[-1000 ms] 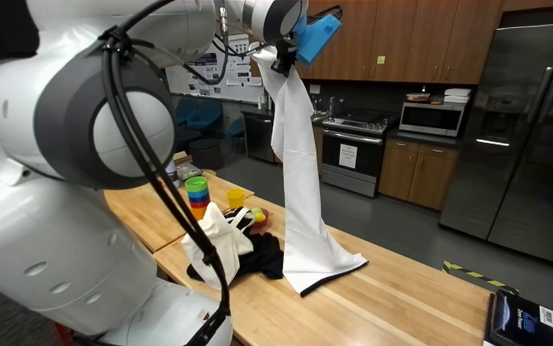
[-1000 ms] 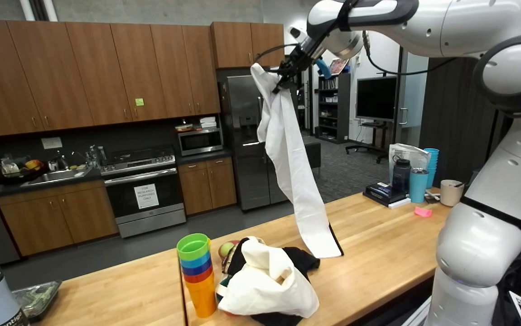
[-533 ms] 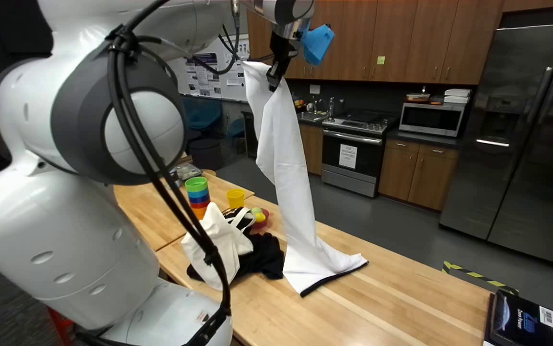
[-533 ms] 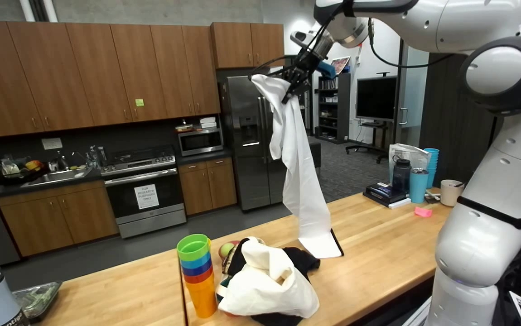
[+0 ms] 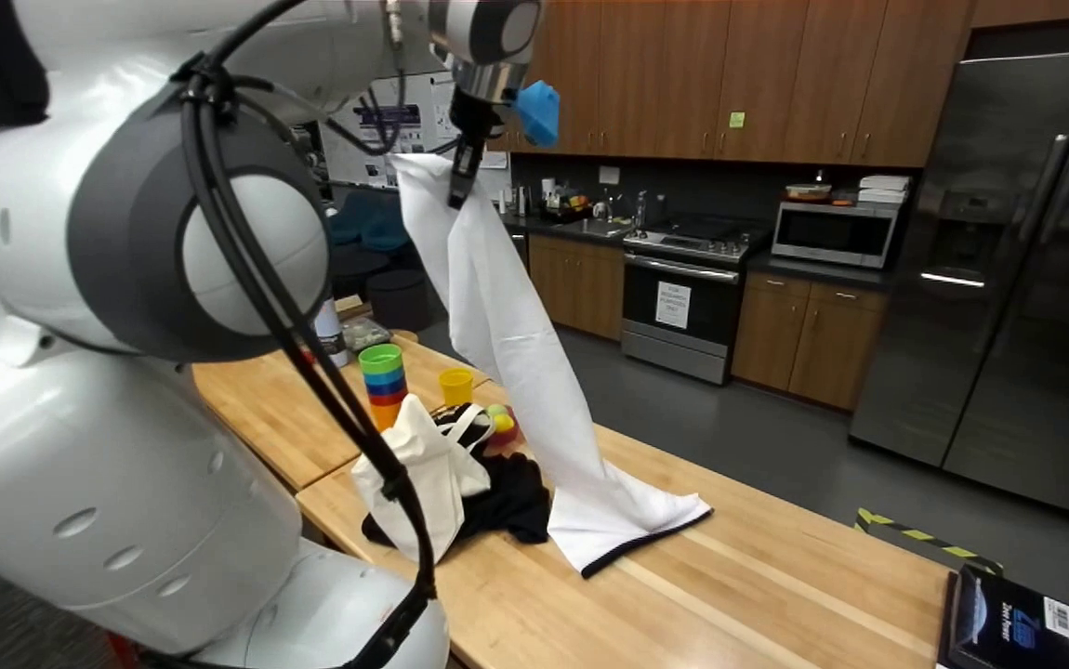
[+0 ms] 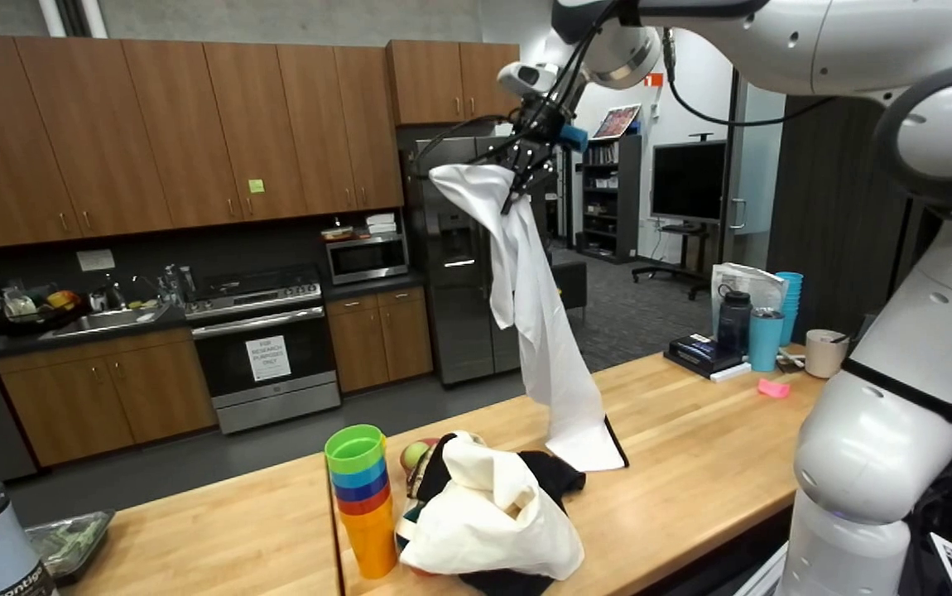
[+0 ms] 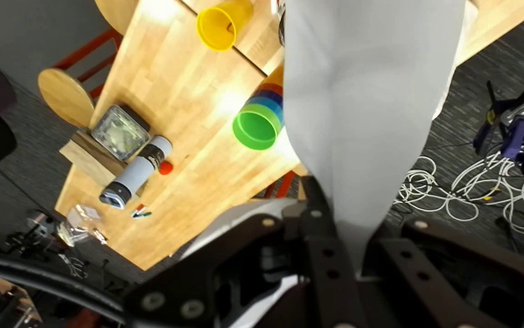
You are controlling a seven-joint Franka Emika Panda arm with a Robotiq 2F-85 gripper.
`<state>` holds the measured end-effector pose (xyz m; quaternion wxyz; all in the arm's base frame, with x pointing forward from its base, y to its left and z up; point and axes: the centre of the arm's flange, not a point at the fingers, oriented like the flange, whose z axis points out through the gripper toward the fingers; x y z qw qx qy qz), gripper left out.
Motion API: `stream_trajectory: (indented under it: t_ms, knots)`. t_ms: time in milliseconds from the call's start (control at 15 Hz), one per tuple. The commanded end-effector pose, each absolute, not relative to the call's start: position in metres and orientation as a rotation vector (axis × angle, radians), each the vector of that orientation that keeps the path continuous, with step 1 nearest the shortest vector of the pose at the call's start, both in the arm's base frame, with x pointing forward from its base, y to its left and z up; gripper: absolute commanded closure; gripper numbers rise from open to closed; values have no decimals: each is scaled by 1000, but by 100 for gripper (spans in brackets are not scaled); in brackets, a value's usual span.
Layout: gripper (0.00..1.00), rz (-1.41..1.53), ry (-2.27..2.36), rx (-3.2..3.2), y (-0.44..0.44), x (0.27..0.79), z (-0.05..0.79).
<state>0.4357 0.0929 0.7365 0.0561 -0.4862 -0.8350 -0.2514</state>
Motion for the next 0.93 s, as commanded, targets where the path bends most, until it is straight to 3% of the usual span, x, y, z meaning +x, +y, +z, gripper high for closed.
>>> stream_trajectory:
  t_ms: [0, 267, 600, 667, 733, 867]
  knots:
    - [99, -818, -2608, -1353, 173, 374, 714]
    - [99, -800, -2657, -1227, 258, 311, 685]
    - [99, -769, -2697, -1163, 299, 276, 658]
    - [76, -739, -2704, -1197, 299, 275, 654]
    - [94, -720, -2705, -1158, 303, 284, 659]
    - [83, -710, -2700, -1169, 304, 282, 652]
